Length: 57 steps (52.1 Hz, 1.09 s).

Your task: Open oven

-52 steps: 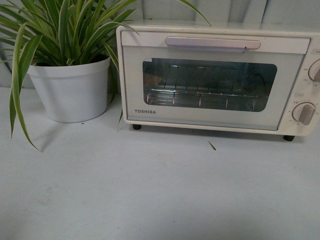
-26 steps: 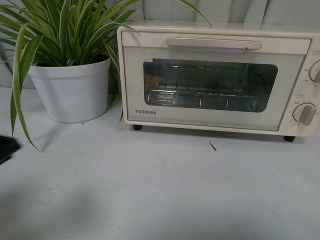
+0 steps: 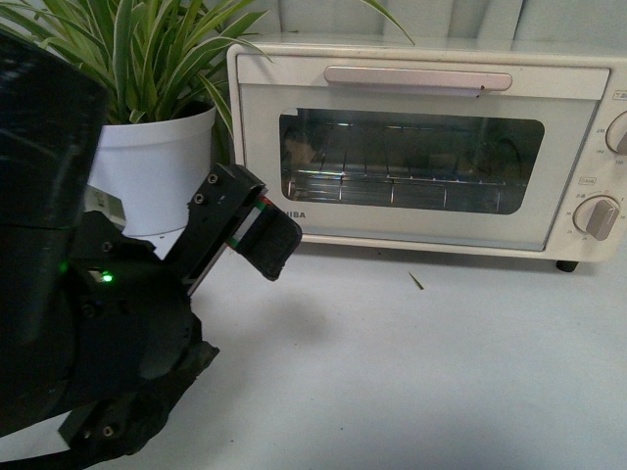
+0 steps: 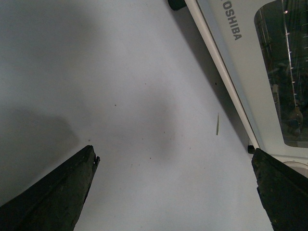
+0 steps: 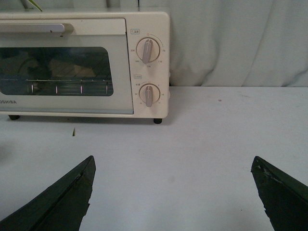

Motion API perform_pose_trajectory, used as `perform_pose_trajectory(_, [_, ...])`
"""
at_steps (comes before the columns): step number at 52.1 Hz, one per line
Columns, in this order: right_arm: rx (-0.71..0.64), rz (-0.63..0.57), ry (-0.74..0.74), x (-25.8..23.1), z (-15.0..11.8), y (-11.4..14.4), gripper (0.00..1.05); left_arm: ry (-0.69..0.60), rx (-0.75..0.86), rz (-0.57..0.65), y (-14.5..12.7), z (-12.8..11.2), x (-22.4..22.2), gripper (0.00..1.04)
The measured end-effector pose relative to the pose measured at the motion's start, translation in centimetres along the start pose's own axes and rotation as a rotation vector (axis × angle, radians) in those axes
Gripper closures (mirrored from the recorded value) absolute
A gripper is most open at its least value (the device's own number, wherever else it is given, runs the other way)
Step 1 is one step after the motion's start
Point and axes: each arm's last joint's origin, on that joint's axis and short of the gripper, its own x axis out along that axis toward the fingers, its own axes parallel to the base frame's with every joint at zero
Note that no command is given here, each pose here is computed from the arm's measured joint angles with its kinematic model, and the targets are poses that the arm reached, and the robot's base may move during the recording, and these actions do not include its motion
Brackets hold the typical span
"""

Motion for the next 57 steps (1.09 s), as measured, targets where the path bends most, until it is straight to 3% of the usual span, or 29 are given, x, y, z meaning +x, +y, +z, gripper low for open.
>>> perform_pose_trajectory(26, [0.0,0.0,0.0,0.0,0.0,0.0,0.09,0.025,-0.04,0.01,-1.1,-0.7,3.2,0.07])
perform_pose_trajectory(31, [0.038,0.095,-0.02,0.2,0.3,0.1,0.09,0.024,-0.041,0.01,-1.1,-0.7,3.2,0.07])
perform_pose_trajectory(35, [0.048,0.103,-0.017,0.7,0.9,0.1,0.09,0.024,-0.041,0.01,-1.1,-0.7,3.2,0.07])
perform_pose_trajectory(48, [0.054,0.163,0.027,6.0,7.4,1.6,0.09,0.012,-0.039,0.017,-1.1,-0.5,3.1,0.07])
perform_pose_trajectory(57, [0.053,0.141,0.078,11.7,10.9,3.3,0.09,0.01,-0.041,0.016,-1.1,-0.4,3.1,0.07])
